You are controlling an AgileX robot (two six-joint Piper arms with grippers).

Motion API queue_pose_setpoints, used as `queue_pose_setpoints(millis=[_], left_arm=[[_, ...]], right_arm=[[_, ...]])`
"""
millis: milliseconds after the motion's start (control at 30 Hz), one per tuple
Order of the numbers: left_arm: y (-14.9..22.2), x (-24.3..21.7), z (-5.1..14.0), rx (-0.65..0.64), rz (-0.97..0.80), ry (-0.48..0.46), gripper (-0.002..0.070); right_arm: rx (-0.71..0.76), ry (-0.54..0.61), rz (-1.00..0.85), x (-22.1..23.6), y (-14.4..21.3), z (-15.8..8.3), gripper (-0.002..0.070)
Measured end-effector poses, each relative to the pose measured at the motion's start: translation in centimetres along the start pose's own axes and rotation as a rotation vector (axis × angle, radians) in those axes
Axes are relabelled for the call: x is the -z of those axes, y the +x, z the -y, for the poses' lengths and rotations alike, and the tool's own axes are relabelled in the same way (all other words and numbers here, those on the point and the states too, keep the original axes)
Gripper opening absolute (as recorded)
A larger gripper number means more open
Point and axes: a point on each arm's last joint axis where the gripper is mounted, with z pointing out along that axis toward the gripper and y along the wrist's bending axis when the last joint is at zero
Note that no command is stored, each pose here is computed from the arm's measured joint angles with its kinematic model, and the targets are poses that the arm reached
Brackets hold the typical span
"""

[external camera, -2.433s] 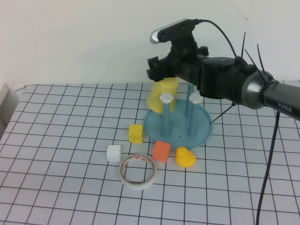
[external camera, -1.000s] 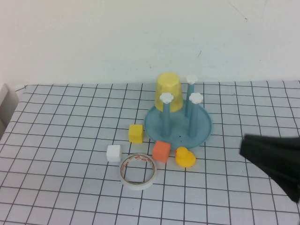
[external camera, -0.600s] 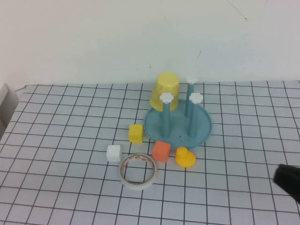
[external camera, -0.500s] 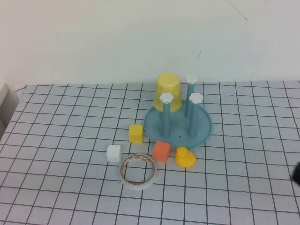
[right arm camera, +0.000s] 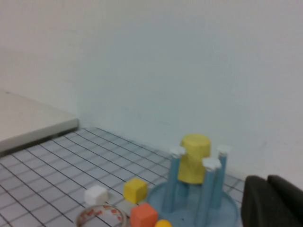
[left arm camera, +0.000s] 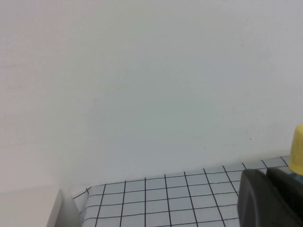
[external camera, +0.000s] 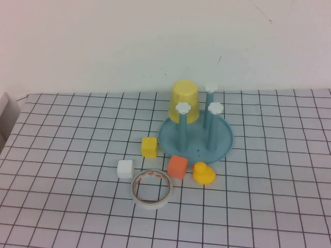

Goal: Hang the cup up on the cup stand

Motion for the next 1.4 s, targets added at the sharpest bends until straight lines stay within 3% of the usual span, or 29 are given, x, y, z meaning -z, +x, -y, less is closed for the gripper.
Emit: queue_pose_setpoints(millis=[200,467,633,867,1167,1400], left_arm=[[0.0,0.0,0.0,0.000,0.000,0.000,-0.0001],[0.0,0.0,0.0,0.000,0.000,0.000,-0.0001],[0.0,0.0,0.0,0.000,0.000,0.000,-0.0001],[0.0,0.0,0.0,0.000,0.000,0.000,-0.0001],[0.0,0.0,0.0,0.000,-0.001,-0.002,-0.0001],[0.0,0.0,0.0,0.000,-0.001,-0.002,-0.0001]], right_arm=[[-0.061,0.175,-0.022,0.0,2.7,1.3,-0.0001],[-0.134,0.314,-0.139,1.2,6.1,1.6,-0.0001],[-0.160,0.513,-0.277,2.8,7.7,2.3,-0.0001],[-0.162,0.730,-0.278,4.1,7.9,2.9,-0.0001],[-0.178,0.757,-0.314,4.2,9.5,3.0,-0.0001],[-0.197,0.686,-0.319,4.0,9.6,2.6,-0.0001]])
